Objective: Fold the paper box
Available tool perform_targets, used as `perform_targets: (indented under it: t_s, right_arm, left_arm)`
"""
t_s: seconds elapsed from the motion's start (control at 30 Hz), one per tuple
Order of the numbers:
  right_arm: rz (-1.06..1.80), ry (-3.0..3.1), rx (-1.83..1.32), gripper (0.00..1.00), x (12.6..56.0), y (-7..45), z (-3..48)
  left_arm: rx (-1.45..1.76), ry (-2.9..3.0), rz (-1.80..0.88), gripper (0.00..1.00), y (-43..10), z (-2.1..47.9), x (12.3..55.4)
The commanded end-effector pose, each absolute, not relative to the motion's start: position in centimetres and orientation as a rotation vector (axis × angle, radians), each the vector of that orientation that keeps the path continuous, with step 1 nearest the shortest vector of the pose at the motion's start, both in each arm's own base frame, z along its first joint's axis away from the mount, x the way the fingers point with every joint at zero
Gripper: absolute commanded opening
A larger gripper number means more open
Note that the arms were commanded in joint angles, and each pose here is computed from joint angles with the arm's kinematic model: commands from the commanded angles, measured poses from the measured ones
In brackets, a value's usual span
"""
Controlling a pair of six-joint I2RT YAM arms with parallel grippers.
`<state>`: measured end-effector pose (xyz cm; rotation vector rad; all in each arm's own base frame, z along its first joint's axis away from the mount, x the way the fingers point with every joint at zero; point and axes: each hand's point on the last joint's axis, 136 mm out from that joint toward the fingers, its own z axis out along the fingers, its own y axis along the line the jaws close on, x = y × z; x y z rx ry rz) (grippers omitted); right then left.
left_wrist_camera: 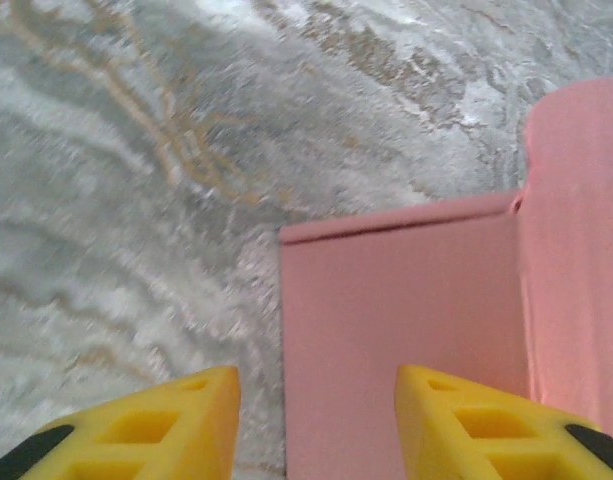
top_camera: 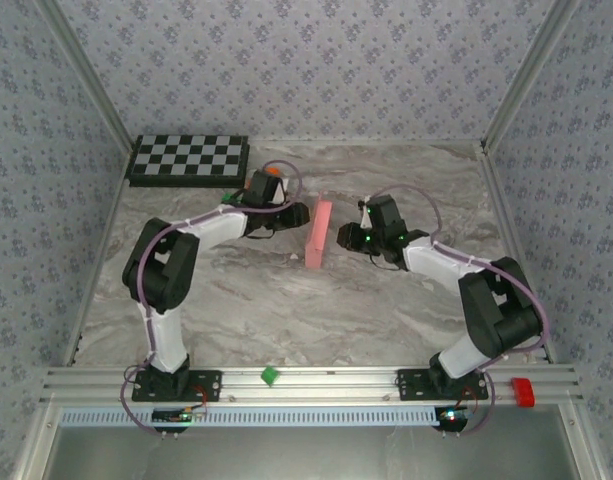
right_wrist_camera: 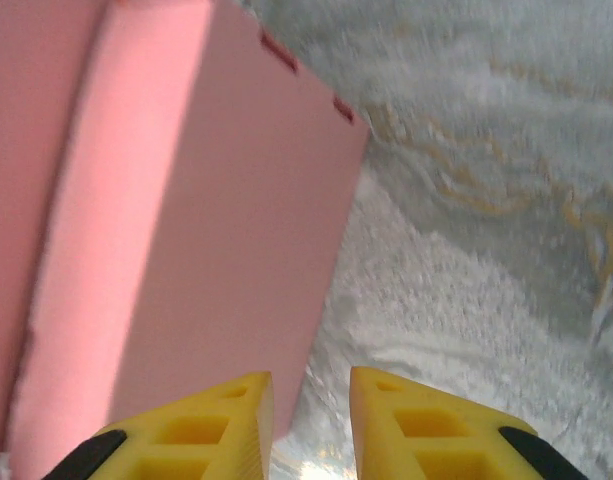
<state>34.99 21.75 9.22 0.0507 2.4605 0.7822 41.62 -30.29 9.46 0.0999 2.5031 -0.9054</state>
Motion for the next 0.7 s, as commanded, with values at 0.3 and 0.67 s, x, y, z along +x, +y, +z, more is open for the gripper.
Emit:
perform_targets:
  t_s: [0.3, 0.67]
  right_arm:
    - [0.911, 2.425, 0.081, 0.27, 34.4, 26.4, 7.3]
    - [0.896, 2.413, 0.054, 0.27, 34.4, 27.5, 7.6]
  left_arm:
    - [0.281, 2.544, -0.967, 0.44, -32.5, 9.3, 42.8]
    - [0.254, 2.556, -0.823, 0.44, -31.1, 9.5, 43.8]
